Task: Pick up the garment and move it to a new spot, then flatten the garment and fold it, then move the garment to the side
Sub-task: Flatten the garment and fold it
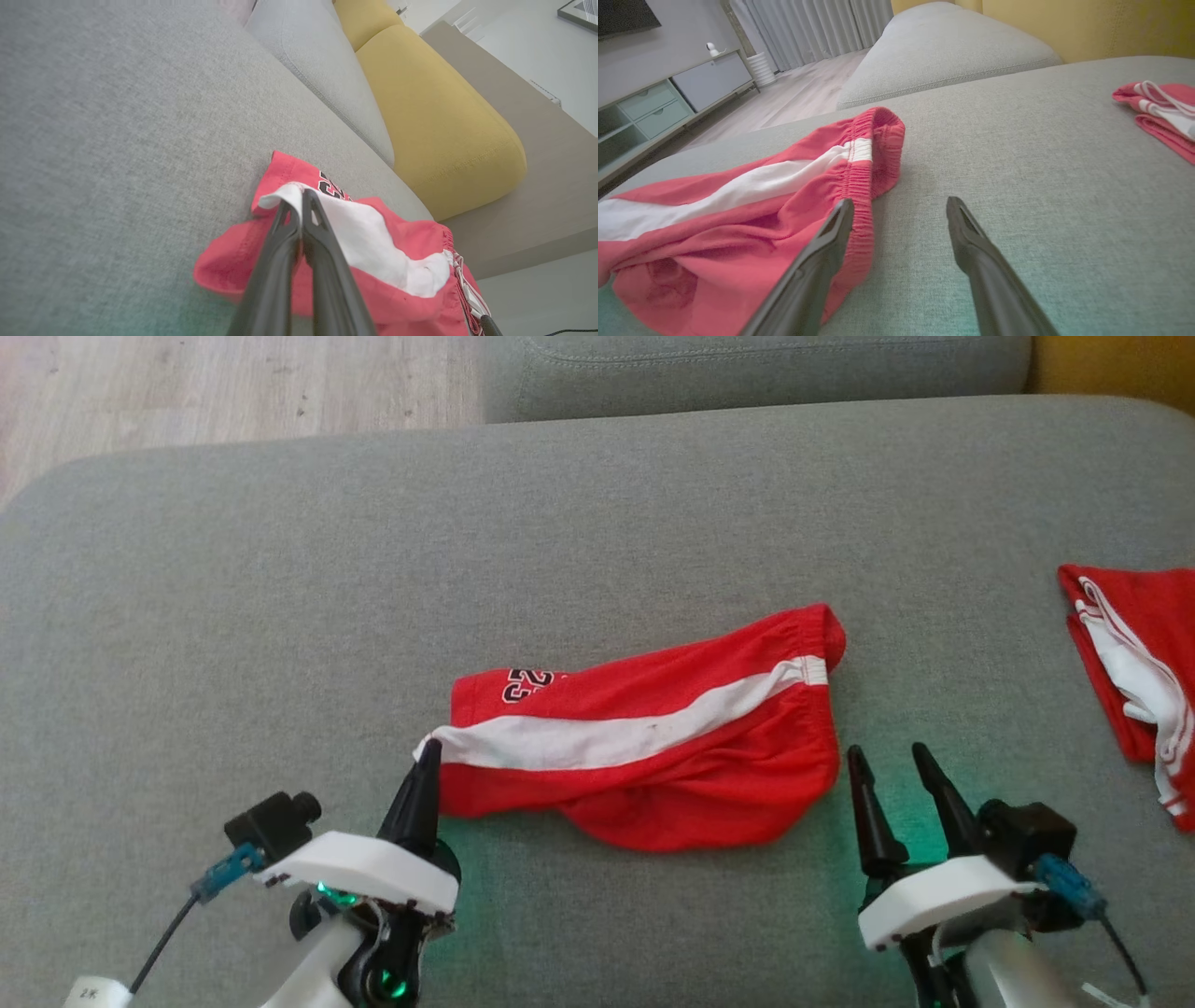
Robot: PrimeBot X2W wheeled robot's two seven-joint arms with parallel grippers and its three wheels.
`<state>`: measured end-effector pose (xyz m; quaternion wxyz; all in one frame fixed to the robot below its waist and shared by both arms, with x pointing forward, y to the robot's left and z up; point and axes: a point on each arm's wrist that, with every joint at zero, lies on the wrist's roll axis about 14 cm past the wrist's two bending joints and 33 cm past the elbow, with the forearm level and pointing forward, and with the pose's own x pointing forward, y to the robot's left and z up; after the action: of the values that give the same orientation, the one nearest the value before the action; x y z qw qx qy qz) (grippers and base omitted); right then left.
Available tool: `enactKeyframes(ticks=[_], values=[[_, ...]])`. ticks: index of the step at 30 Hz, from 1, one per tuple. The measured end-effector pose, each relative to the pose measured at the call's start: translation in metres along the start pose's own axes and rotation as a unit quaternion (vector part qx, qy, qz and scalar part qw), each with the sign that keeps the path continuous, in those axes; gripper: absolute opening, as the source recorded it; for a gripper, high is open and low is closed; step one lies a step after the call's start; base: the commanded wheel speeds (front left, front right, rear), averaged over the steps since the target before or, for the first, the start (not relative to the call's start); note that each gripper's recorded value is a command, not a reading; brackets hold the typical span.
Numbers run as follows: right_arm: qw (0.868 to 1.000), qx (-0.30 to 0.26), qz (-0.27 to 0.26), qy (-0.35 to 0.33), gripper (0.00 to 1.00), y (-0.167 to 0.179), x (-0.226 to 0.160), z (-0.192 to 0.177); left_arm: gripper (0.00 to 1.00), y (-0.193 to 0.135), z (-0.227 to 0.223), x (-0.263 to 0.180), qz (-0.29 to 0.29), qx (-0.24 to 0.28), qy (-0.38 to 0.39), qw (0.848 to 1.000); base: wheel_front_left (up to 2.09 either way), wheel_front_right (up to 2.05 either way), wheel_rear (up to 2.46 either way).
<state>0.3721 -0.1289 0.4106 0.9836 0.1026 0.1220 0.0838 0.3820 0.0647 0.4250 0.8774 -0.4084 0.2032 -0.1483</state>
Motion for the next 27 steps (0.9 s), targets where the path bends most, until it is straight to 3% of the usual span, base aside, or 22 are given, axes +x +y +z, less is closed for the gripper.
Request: enactKeyframes(ticks=[8,13,27], values=[[0.998,0.053,-0.012,-0.014,1.00,-0.005,0.012,0.010,0.00,0.006,0.009,-0.001,0.008,0.003,-0.026,1.000,0.00,0.00,0.00],[0.996,0.082,0.026,-0.010,1.00,0.013,0.038,0.020,0.00,0.024,-0.003,-0.015,0.037,0.001,-0.021,0.999,0.00,0.00,0.00],[0.990,0.090,0.086,0.068,1.00,0.028,0.051,0.005,0.00,0.026,-0.004,-0.013,0.043,0.000,-0.027,0.999,0.00,0.00,0.00]])
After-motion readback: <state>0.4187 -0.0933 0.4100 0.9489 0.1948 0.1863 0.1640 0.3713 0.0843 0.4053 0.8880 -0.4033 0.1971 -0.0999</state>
